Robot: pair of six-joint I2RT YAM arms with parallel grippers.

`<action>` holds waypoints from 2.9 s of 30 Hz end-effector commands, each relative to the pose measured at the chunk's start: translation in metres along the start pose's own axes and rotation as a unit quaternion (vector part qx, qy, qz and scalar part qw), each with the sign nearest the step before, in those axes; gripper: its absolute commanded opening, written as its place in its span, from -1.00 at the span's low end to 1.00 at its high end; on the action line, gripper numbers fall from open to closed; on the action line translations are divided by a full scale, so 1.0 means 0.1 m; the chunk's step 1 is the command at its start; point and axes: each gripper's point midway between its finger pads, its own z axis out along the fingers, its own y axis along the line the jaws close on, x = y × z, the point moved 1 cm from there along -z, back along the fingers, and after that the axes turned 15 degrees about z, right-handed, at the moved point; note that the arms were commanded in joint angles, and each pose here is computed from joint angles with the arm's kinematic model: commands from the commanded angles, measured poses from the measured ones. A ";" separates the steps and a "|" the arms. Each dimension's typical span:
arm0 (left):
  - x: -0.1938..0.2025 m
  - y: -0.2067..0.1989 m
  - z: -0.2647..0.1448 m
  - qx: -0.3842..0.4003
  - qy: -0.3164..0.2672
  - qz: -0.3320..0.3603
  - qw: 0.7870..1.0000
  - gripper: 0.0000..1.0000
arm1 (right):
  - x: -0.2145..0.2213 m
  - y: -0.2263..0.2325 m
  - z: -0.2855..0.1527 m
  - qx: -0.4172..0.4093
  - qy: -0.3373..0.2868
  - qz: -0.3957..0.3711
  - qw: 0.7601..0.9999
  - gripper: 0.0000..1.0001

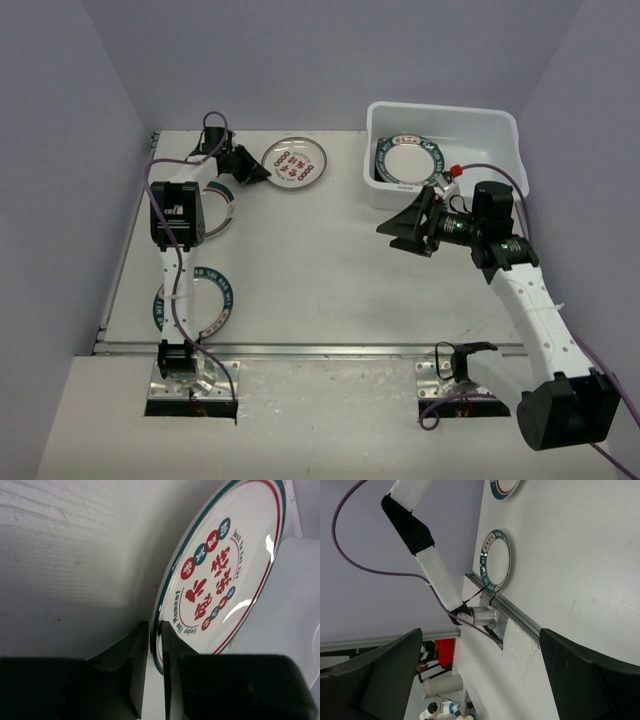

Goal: Place the plates into the plastic bin on the countertop

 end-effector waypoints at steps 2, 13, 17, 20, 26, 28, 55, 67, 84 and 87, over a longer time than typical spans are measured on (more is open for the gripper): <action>-0.04 0.16 0.15 -0.001 -0.019 -0.054 0.998 -0.59 | -0.06 0.25 -0.03 -0.027 -0.009 -0.041 0.999 0.98; -0.06 -0.20 0.27 0.086 -0.017 -0.057 0.995 -0.92 | -0.07 0.20 -0.01 -0.031 -0.012 -0.029 0.999 0.98; 0.08 -0.26 0.23 0.090 -0.009 -0.046 0.995 -1.00 | -0.06 0.16 0.03 -0.040 -0.003 -0.027 0.999 0.98; 0.05 -0.52 -0.11 0.112 -0.036 -0.018 0.993 -1.00 | -0.14 0.12 0.08 -0.033 -0.014 -0.016 0.999 0.98; 0.11 -1.44 -1.31 0.175 -0.090 0.094 0.976 -1.00 | -0.44 0.08 0.11 0.015 -0.071 -0.042 0.996 0.98; 0.47 -1.65 -1.61 0.178 -0.078 0.120 0.974 -1.00 | -0.54 0.04 0.13 0.040 -0.083 -0.048 0.995 0.98; 2.18 -2.06 -2.93 0.250 -0.021 0.153 0.956 -1.00 | -0.27 0.15 0.64 -0.055 0.089 -0.047 0.993 0.04; 1.82 -2.20 -3.11 0.189 -0.066 0.213 0.956 0.50 | -0.30 0.34 0.68 -0.072 0.085 -0.038 0.993 -1.00; 2.05 -0.91 -3.18 -0.088 -0.053 0.211 0.972 1.00 | -2.75 -0.50 -0.42 0.079 -0.522 0.314 0.789 -1.00; 2.16 -0.89 -3.18 -0.079 -0.043 0.205 0.975 1.00 | -2.99 -0.41 -0.32 0.062 -0.529 0.303 0.790 -1.00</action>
